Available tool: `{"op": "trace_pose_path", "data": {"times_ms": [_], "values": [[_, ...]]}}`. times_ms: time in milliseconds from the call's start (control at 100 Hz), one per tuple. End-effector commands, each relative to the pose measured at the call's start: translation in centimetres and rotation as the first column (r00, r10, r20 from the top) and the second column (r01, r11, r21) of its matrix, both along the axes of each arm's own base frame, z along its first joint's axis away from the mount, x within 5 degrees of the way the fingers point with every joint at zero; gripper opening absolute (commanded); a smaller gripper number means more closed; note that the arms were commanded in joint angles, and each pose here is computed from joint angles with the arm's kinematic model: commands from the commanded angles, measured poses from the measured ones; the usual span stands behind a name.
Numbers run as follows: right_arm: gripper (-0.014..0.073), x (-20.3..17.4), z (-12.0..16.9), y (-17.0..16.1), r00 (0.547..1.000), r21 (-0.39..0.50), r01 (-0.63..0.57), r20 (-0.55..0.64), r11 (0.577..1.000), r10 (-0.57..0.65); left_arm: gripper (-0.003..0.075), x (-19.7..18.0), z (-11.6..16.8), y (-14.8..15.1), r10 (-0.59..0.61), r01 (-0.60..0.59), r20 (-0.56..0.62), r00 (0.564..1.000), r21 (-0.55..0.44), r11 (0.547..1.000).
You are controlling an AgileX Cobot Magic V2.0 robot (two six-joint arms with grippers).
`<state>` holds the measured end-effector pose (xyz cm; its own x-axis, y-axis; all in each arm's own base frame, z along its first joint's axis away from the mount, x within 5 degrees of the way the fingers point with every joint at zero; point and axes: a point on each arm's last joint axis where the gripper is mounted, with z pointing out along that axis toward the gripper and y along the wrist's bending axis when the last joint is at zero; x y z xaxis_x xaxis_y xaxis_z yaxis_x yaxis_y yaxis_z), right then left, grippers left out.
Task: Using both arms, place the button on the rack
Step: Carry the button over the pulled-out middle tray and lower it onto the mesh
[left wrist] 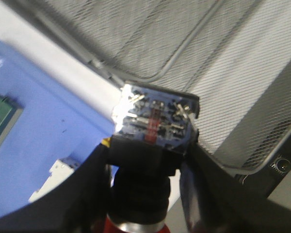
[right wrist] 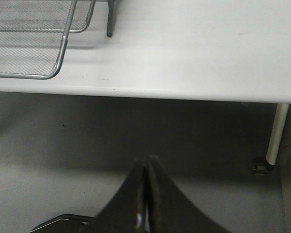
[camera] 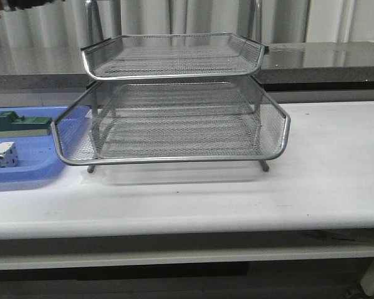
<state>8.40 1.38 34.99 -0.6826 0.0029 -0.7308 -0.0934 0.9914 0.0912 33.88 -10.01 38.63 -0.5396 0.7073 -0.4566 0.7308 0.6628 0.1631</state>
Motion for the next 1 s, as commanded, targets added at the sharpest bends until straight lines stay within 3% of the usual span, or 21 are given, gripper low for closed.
{"op": "trace_pose_path", "data": {"times_ms": [0, 300, 620, 990], "values": [[-0.007, 0.3, 1.1, -0.1, 0.997, -0.002, 0.009, 0.079, 1.0, -0.009, -0.0011, -2.1, 2.2, -2.0, -0.063, 0.065, 0.045, 0.997, -0.047, 0.997], [-0.007, 0.3, 1.1, -0.1, 0.997, -0.002, 0.009, 0.079, 1.0, -0.009, -0.0011, -3.3, 1.1, -7.0, -0.21, 0.212, 0.036, 0.977, -0.042, 0.976], [-0.007, 0.3, 1.1, -0.1, 0.997, -0.002, 0.009, 0.079, 1.0, -0.009, -0.0011, -1.5, -2.9, -10.9, -0.307, 0.307, 0.0, 0.952, -0.011, 0.952], [-0.007, 0.3, 1.1, -0.1, 0.997, -0.002, 0.009, 0.079, 1.0, -0.009, -0.0011, 0.0, -6.8, -13.7, -0.337, 0.338, -0.042, 0.94, -0.001, 0.941]]}}
